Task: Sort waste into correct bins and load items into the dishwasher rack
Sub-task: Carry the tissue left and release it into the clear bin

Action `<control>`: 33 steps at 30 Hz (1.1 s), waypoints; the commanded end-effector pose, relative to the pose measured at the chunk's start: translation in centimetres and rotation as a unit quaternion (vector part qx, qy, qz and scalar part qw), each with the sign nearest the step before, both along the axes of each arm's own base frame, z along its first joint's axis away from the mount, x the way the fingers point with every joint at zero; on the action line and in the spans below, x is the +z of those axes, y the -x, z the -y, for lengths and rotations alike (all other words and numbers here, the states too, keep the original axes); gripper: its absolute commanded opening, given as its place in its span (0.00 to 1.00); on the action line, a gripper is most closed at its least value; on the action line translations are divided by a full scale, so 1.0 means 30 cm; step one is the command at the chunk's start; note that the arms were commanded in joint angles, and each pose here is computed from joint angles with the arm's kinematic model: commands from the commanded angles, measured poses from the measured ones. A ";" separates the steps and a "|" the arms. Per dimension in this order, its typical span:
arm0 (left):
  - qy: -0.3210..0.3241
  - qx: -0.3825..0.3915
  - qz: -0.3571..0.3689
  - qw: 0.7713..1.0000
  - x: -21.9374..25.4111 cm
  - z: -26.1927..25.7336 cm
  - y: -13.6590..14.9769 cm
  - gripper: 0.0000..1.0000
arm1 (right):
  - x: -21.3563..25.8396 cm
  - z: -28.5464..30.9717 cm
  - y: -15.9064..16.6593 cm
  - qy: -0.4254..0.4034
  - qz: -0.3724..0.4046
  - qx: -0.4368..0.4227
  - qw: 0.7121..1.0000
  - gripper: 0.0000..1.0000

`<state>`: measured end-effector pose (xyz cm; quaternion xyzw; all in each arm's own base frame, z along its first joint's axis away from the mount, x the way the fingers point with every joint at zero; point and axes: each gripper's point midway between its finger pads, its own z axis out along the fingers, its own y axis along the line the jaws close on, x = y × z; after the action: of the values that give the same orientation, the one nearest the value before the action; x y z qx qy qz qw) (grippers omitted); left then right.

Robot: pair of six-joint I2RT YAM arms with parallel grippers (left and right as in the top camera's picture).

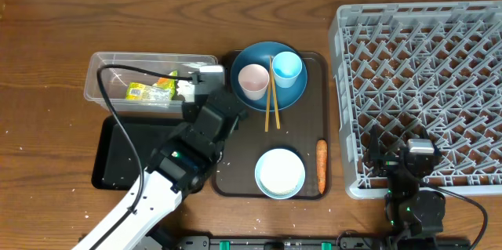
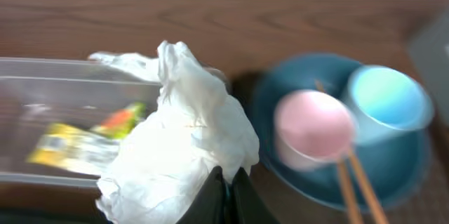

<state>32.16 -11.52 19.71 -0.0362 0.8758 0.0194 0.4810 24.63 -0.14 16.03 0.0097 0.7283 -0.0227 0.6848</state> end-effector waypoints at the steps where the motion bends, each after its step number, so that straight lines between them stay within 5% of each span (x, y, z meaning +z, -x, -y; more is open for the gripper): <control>1: -0.044 0.074 0.023 0.996 0.029 -0.109 -0.045 0.06 | -0.004 0.007 0.000 0.003 -0.002 -0.005 1.000 0.99; 10: -0.065 0.172 -0.032 0.982 -0.137 -0.320 -0.152 0.06 | -0.004 0.007 0.000 0.003 -0.002 -0.005 1.000 0.99; 20: -0.026 0.170 -0.067 0.983 -0.220 -0.363 -0.188 0.08 | -0.004 0.007 0.000 0.003 -0.002 -0.005 1.000 0.99; 21: -0.026 0.169 -0.067 0.983 -0.220 -0.362 -0.188 0.11 | -0.004 0.007 0.000 0.003 -0.002 -0.005 1.000 0.99; 23: -0.026 0.169 -0.068 0.983 -0.221 -0.361 -0.188 0.36 | -0.004 0.007 0.000 0.003 -0.002 -0.005 1.000 0.99; 25: -0.025 0.168 -0.068 0.983 -0.221 -0.360 -0.188 0.45 | -0.004 0.007 0.000 0.003 -0.002 -0.005 1.000 0.99; 30: -0.025 0.168 -0.069 0.983 -0.222 -0.361 -0.187 0.86 | -0.004 0.007 0.000 0.003 -0.002 -0.005 1.000 0.99; 33: -0.028 0.166 -0.075 0.983 -0.216 -0.361 -0.169 0.92 | -0.004 0.007 0.000 0.003 -0.002 -0.005 1.000 0.99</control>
<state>37.02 -0.67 12.07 -0.1671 0.8933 0.1285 0.3970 24.63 -0.14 16.03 0.0097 0.7283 -0.0227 0.6848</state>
